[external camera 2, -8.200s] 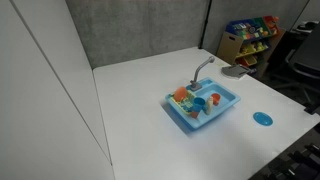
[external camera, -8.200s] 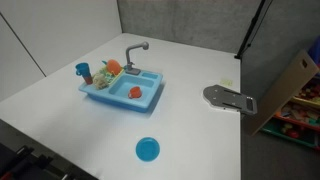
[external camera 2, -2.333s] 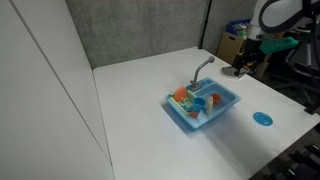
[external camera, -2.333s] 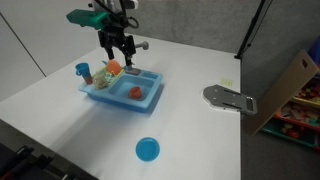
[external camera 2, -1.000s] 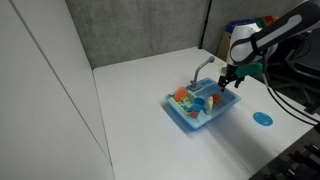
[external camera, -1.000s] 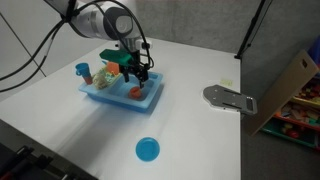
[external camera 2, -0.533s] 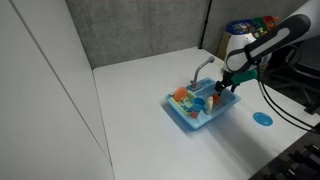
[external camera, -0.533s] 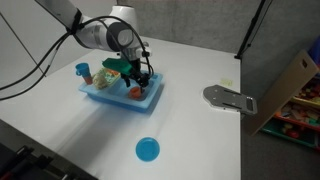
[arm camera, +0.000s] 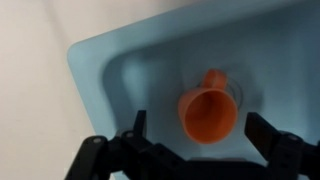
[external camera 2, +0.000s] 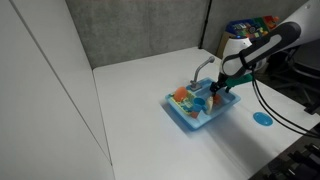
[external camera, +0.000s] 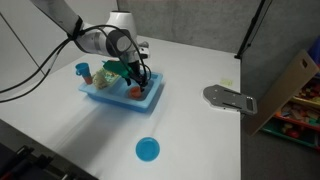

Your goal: Put the orange mug on the blue plate

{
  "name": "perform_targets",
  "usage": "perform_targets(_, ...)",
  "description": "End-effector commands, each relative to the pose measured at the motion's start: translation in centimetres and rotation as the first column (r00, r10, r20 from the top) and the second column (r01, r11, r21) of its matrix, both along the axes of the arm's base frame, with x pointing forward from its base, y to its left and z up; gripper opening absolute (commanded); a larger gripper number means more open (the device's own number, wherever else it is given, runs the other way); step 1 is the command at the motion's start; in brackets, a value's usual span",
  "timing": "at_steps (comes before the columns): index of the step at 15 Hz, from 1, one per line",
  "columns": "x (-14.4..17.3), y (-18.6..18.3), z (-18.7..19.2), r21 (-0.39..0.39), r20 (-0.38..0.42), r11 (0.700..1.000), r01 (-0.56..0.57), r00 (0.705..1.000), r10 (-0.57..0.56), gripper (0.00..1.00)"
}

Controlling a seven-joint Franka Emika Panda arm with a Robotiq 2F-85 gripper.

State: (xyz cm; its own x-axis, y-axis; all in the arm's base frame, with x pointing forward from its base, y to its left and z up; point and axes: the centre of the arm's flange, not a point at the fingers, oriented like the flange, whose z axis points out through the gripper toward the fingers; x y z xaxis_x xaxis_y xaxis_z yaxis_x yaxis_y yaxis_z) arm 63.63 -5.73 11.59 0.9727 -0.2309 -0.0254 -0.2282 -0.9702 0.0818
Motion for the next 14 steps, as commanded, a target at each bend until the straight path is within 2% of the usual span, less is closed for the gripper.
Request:
perform_targets(1,0.81,-0.37,-0.14,-0.017,0.035,0.999,0.044,0.998,-0.043,1.0)
perform_targets(14,0.41,-0.42,-0.84,-0.058,0.043,0.995,0.076,0.996,-0.073,1.0)
